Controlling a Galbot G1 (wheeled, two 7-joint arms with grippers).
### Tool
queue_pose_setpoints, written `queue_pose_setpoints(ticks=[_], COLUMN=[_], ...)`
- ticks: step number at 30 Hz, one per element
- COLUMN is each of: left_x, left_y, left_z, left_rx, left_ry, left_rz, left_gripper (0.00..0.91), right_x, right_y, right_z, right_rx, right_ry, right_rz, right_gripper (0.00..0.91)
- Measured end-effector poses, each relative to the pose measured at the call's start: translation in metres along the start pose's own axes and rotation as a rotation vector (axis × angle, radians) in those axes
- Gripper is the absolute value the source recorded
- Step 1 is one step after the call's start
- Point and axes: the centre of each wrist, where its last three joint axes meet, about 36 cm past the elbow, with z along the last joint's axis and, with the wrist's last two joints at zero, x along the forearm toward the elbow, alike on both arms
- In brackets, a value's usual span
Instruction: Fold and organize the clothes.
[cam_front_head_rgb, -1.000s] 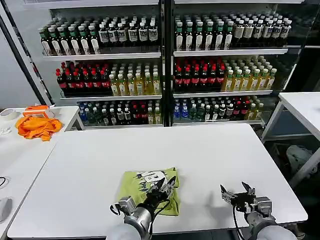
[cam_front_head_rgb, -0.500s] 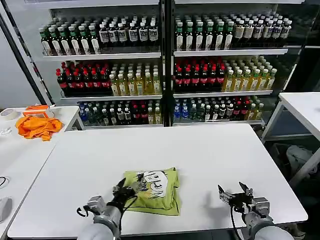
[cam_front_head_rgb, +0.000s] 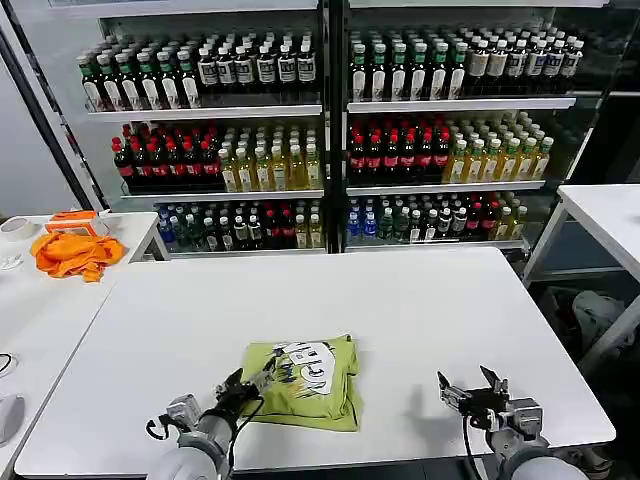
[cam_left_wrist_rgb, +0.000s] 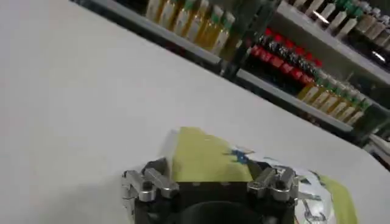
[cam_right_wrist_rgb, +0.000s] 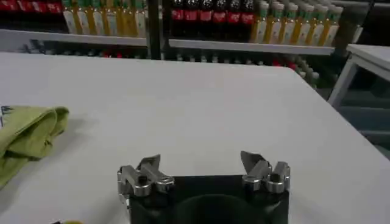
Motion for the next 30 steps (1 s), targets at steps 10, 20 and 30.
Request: queue_pose_setpoints(ticks=[10,20,30], left_x=[-0.005,-0.005,0.005], left_y=[0.009,0.017,0.028], left_z=[-0.002,-0.004,-0.017], left_rx=[0.144,0.310,0.469], left_ry=[0.027,0.029,-0.008], left_rz=[0.055,0.116,0.157], left_gripper=[0.020,0.020,0.020], right_x=[0.003,0.004,0.005], right_y=[0.000,0.001,0.000], right_z=[0.000,0.001,-0.003], right_rx=[0.000,-0.006,-0.007], right_ry=[0.000,0.000,-0.010], right_rz=[0.002,0.001,0.004], right_gripper=[0.907,0.907,0.907])
